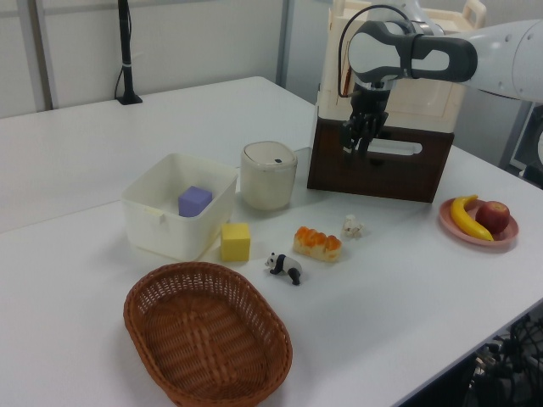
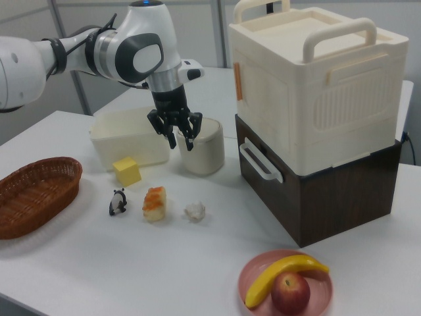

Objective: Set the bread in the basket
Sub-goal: 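Move the open gripper over the orange-topped bread roll, then lower the gripper and close it on the bread roll, then lift the bread roll and carry it over the wicker basket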

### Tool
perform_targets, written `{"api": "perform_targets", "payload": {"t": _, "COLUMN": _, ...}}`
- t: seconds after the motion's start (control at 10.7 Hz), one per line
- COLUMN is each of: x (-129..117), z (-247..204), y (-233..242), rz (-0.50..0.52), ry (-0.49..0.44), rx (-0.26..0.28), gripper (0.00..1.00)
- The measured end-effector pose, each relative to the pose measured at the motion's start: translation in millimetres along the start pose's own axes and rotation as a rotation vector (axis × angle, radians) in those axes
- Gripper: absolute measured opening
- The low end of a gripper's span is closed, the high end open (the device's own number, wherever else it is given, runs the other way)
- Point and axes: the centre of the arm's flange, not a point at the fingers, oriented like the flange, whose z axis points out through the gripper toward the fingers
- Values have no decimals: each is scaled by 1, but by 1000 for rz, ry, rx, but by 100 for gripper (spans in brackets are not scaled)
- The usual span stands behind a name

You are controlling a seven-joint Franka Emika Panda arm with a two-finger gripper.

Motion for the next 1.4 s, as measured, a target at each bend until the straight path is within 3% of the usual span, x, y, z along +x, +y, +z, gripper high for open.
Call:
{"api": "perform_targets", "payload": {"t": 0.28, "x": 3, "z": 17, "y": -28, "rz": -68, "ry": -34, "rx": 5, "gripper": 54}}
{"api": "perform_targets", "payload": {"t": 0.37, "x": 3, "z": 33, "y": -42, "rz": -102, "ry": -68, "rx": -5, "gripper": 63}}
{"api": "perform_targets", "payload": {"t": 0.56, "x": 6, "z": 68, "y": -66, "rz": -176, "ry": -145, "rx": -61, "gripper": 91}}
{"api": "perform_targets", "payload": {"t": 0.65, "x": 8, "z": 88, "y": -73, "rz": -209, "ry": -184, "rx": -89, "gripper": 100}}
{"api": "perform_targets", "payload": {"t": 0.93, "x": 12, "z": 144, "y": -100, "rz": -274, "ry": -276, "rx": -108, "gripper": 100}}
{"api": "perform_targets", "payload": {"t": 1.4, "x": 11, "z": 195, "y": -141, "rz": -342, "ry": -352, "rx": -106, "gripper": 96}}
